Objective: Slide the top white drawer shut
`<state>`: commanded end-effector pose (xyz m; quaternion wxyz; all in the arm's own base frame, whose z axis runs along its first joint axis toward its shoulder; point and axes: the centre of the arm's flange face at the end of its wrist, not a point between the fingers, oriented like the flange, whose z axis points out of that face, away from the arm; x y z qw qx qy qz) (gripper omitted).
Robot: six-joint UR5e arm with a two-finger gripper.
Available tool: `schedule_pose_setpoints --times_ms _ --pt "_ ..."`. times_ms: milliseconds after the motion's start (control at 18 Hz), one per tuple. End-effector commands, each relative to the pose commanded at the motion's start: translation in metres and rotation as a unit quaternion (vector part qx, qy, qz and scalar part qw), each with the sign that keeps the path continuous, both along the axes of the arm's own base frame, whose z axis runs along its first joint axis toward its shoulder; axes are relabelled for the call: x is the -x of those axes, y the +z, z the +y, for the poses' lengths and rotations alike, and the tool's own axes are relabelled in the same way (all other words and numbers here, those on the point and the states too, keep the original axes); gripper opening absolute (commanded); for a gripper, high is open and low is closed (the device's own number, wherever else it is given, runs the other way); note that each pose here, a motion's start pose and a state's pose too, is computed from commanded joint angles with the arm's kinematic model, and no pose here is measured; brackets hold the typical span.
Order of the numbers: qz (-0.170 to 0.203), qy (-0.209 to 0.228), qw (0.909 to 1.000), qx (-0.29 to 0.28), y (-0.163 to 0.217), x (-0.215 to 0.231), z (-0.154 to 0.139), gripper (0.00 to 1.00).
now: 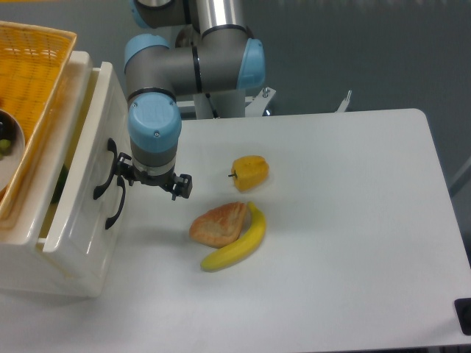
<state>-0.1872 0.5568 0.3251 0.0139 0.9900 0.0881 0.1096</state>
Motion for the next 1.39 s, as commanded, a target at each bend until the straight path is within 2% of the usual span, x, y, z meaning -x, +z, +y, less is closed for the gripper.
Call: schedule_pose_setpoints --times_ms 889,1056,1222,1278,1333,1389 --pt "0.002 -0.004 1.0 -0.001 0.001 -0.004 0.003 1.0" --pt "0.007 0.011 0.9999 -0.002 0.003 0.02 -0.004 1.0" --pt "0.03 0.022 0.9993 0.003 0.01 0.05 -0.015 1.0" --pt "0.036 0.015 0.9992 0.006 0.011 0.062 -0.021 1.0" --pt "0.048 -0.009 0.9988 0.0 0.021 0.091 -0.04 1.0" --pt "0.051 -0.009 0.9986 -0.003 0.026 0.103 -0.05 1.0"
